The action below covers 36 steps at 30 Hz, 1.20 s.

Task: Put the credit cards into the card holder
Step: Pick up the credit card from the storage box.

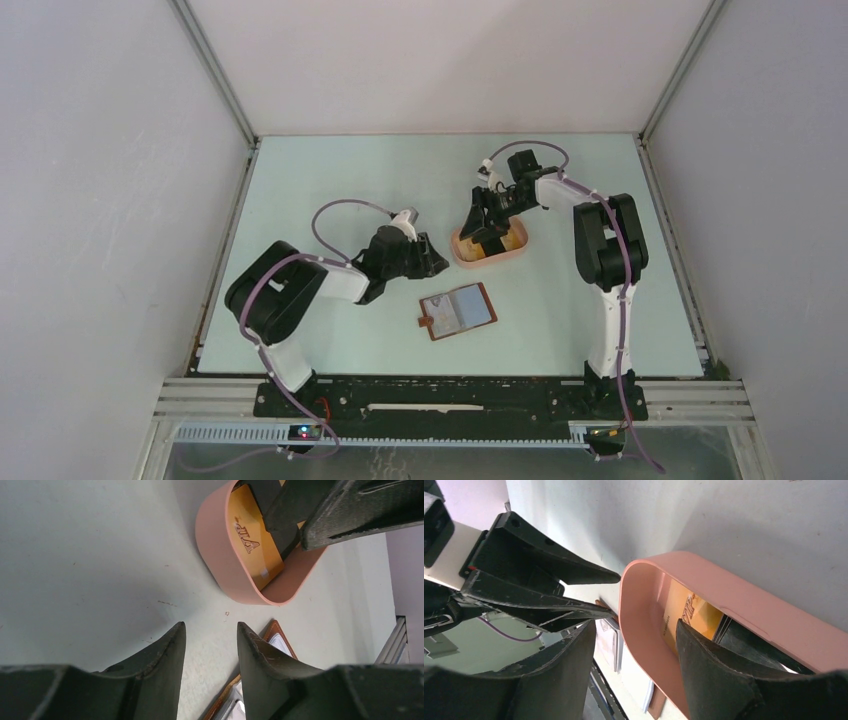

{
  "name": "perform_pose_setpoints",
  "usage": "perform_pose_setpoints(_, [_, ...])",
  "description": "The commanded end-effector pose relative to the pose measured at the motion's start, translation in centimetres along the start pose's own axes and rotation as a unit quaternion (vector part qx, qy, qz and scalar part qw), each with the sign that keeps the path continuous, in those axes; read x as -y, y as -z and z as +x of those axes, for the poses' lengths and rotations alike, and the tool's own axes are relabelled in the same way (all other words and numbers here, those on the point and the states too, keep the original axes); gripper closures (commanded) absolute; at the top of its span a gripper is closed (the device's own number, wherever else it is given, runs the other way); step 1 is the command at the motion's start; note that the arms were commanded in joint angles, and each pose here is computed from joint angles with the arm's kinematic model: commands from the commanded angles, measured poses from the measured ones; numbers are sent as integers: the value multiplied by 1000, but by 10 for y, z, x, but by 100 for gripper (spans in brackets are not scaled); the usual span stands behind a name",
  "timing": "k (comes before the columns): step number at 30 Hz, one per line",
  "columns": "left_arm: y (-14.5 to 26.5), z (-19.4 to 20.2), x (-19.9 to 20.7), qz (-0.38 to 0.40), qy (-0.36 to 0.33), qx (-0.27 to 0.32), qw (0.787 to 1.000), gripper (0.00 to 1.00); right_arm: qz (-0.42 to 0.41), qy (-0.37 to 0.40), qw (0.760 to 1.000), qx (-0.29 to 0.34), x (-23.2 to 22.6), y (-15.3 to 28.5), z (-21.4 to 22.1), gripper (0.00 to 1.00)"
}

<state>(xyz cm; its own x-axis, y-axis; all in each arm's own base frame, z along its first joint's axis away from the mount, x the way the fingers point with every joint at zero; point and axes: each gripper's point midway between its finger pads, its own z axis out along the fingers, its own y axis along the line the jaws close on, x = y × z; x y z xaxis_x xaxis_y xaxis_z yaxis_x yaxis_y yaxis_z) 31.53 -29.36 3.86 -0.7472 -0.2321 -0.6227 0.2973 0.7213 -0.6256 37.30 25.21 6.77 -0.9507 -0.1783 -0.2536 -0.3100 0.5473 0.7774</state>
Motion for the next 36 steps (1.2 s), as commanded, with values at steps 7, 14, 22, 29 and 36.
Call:
perform_pose_setpoints(7, [-3,-11,6,5,-1,6,1000,53,101,69,991,58,10,40,-27,29])
perform_pose_setpoints(14, [-9,-12,9,14,-2,3,1000,53,194,77,975,71,46,66,-33,22])
perform_pose_setpoints(22, [-16,-10,7,14,-1,-6,1000,53,181,58,981,40,59,47,-22,19])
perform_pose_setpoints(29, [-22,-7,5,13,-1,-15,1000,53,132,40,990,14,48,27,-11,20])
perform_pose_setpoints(36, [-27,-5,5,14,-2,-23,1000,54,87,15,996,2,38,16,-4,20])
